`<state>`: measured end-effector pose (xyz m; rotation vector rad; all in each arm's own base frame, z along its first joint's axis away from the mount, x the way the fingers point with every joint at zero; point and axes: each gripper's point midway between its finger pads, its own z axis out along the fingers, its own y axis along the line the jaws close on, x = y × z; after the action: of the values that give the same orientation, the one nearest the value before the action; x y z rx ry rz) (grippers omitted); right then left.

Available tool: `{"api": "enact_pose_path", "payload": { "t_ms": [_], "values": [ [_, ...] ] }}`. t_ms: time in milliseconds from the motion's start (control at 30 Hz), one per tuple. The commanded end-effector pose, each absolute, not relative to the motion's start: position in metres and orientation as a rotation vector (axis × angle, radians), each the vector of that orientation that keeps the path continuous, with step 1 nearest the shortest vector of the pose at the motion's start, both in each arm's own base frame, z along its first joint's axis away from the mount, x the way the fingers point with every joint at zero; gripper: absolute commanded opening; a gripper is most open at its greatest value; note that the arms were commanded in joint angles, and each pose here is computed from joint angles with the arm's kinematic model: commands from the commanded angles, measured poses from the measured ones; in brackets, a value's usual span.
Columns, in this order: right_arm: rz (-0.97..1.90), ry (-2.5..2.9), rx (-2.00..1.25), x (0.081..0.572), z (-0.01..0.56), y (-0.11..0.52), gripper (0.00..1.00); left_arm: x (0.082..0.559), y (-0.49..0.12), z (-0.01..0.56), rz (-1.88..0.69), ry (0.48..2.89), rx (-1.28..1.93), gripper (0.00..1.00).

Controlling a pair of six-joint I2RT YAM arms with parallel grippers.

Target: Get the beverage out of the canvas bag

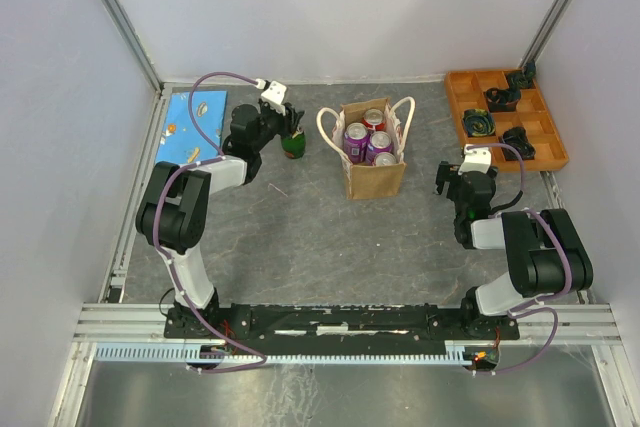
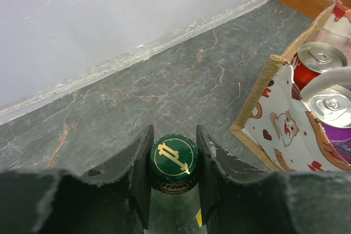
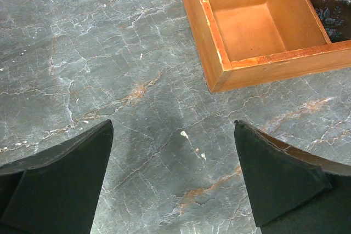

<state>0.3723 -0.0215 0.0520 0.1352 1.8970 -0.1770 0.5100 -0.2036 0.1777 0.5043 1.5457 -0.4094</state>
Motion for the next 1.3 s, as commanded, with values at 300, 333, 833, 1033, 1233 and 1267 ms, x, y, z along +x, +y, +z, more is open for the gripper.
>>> {"api": "enact_pose_path", "payload": {
  "t_ms": [300,333,833,1033,1233,1267],
  "values": [
    [-0.166,1.838,0.134,0.384,0.071,-0.021,0.99,0.516,-0.201,0.266,-0.386,1.354,0.448,1.00],
    [-0.166,1.837,0.134,0.385,0.071,-0.021,0.99,0.516,-0.202,0.278,-0.385,1.340,0.455,1.00],
    [-0.166,1.837,0.133,0.385,0.071,-0.021,0.99,0.452,-0.315,0.382,-0.702,1.328,1.046,0.88],
    [-0.166,1.837,0.134,0.384,0.071,-0.021,0.99,0.455,-0.338,0.330,-0.717,1.474,1.120,0.85],
    [-0.166,1.837,0.133,0.385,0.071,-0.021,0.99,0.468,-0.352,0.266,-0.621,1.649,1.174,0.82],
    [-0.167,1.838,0.135,0.384,0.070,-0.021,0.99,0.470,-0.353,0.259,-0.622,1.664,1.175,0.82]
  ]
}}
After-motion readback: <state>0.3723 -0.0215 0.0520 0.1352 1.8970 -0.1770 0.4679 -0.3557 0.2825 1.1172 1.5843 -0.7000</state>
